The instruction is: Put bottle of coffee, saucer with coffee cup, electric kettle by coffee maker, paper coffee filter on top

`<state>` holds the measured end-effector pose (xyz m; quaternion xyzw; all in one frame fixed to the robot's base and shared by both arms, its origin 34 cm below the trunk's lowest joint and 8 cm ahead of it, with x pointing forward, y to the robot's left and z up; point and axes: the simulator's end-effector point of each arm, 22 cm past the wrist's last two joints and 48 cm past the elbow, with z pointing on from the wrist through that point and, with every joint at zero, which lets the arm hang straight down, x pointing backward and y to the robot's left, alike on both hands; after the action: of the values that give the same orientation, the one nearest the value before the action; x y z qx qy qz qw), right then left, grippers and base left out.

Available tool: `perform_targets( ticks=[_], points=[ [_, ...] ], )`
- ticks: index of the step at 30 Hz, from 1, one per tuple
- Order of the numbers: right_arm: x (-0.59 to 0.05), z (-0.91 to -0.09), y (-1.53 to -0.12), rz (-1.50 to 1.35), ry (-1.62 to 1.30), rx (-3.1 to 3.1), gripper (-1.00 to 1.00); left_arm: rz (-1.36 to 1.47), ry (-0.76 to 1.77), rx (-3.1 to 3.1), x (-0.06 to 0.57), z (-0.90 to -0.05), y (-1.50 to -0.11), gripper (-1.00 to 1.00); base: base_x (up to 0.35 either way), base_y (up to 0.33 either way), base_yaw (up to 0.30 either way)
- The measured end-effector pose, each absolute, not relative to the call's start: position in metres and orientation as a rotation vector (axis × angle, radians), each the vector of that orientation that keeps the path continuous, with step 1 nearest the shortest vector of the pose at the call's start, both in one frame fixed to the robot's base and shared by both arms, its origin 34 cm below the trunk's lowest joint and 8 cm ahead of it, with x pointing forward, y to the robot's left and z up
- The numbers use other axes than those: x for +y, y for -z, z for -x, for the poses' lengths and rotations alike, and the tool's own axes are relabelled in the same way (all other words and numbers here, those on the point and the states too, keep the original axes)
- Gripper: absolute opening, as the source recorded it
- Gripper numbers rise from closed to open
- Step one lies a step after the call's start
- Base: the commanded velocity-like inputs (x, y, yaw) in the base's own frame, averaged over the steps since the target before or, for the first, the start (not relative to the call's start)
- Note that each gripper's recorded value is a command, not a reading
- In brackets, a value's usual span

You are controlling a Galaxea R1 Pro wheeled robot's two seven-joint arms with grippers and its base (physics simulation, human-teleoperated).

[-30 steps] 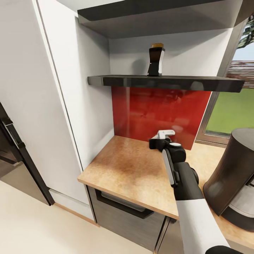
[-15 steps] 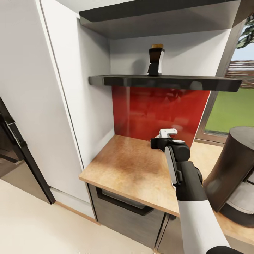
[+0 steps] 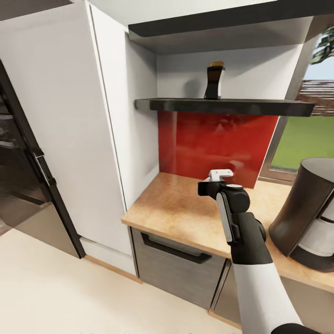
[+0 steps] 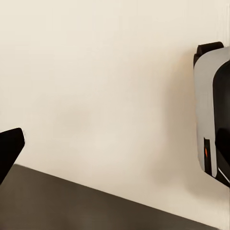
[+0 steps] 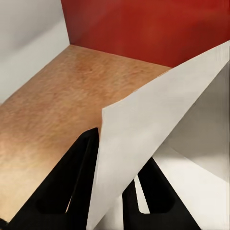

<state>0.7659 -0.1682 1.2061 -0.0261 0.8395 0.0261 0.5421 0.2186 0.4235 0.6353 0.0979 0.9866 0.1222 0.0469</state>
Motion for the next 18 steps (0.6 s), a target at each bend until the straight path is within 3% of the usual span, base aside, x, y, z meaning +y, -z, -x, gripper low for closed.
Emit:
perform_targets(
  ticks=[8, 18],
  points=[
    [-0.16, -0.765, -1.208, 0.089, -0.06, 1.988, -1.0, -0.296, -0.374, 3.01, 0.424, -0.219, -0.635, 1.0, -0.019, 0.3, -0.012],
    [-0.154, -0.764, -1.21, 0.109, -0.058, 1.984, -1.0, -0.294, -0.377, 3.004, 0.423, -0.22, -0.636, 1.0, -0.012, 0.278, -0.249]
  ],
)
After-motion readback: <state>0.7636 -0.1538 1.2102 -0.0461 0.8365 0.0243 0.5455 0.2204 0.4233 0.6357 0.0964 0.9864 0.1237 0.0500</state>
